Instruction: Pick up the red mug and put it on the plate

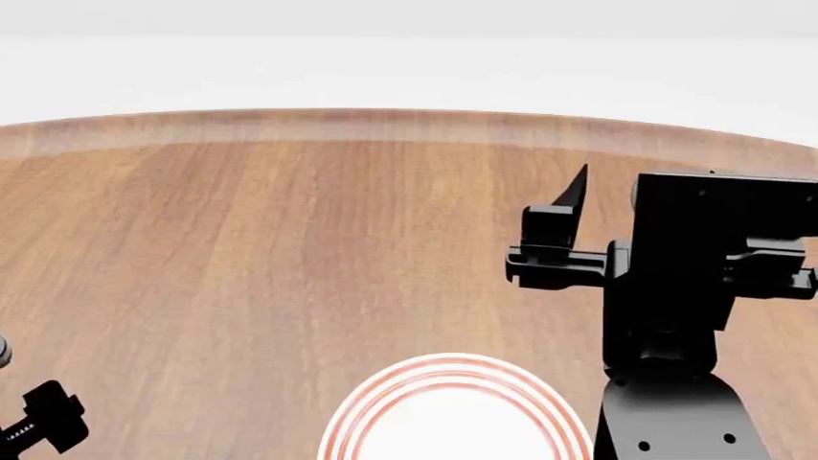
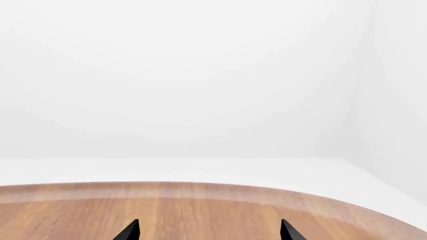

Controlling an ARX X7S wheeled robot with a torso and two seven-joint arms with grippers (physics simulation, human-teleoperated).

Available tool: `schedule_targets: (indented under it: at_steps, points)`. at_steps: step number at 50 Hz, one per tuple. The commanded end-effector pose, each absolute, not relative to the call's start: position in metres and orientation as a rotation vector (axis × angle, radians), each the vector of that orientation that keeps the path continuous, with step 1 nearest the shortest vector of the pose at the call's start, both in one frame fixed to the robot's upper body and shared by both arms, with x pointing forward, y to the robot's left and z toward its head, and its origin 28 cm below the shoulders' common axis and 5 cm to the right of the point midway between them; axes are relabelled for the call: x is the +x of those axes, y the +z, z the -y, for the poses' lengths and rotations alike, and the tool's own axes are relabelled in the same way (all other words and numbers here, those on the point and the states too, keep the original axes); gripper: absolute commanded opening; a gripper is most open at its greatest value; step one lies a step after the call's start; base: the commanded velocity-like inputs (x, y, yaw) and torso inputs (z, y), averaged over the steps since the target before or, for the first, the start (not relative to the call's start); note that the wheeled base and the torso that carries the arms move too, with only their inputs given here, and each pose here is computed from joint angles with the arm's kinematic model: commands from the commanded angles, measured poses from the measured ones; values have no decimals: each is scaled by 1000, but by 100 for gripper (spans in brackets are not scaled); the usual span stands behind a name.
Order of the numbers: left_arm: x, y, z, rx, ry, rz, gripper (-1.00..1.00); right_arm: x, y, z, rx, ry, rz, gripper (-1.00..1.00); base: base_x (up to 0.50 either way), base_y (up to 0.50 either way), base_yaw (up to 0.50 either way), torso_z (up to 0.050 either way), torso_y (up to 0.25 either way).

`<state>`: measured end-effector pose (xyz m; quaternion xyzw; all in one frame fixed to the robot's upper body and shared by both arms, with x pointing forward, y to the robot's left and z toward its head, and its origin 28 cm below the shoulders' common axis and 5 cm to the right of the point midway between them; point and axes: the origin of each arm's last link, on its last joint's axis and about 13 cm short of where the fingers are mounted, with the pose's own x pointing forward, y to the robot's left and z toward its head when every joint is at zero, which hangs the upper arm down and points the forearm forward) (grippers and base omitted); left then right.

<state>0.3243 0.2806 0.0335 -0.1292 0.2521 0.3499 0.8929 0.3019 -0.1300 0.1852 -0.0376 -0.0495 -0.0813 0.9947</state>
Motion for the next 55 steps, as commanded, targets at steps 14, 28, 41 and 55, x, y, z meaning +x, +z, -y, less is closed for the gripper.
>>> schedule_targets:
  at_steps: [14, 28, 41, 55]
  points:
    - [324, 28, -283, -298, 761, -553, -100, 301, 185, 131, -70, -163, 97, 100, 0, 0, 0, 0, 0]
    - [325, 29, -283, -288, 754, -549, -100, 301, 184, 131, -66, -162, 98, 100, 0, 0, 0, 0, 0]
    - [320, 79, -266, -89, 263, -430, -100, 301, 185, 131, -62, -161, 100, 100, 0, 0, 0, 0, 1]
    - [325, 109, -225, 49, -202, -387, -100, 301, 189, 130, -62, -158, 104, 100, 0, 0, 0, 0, 0]
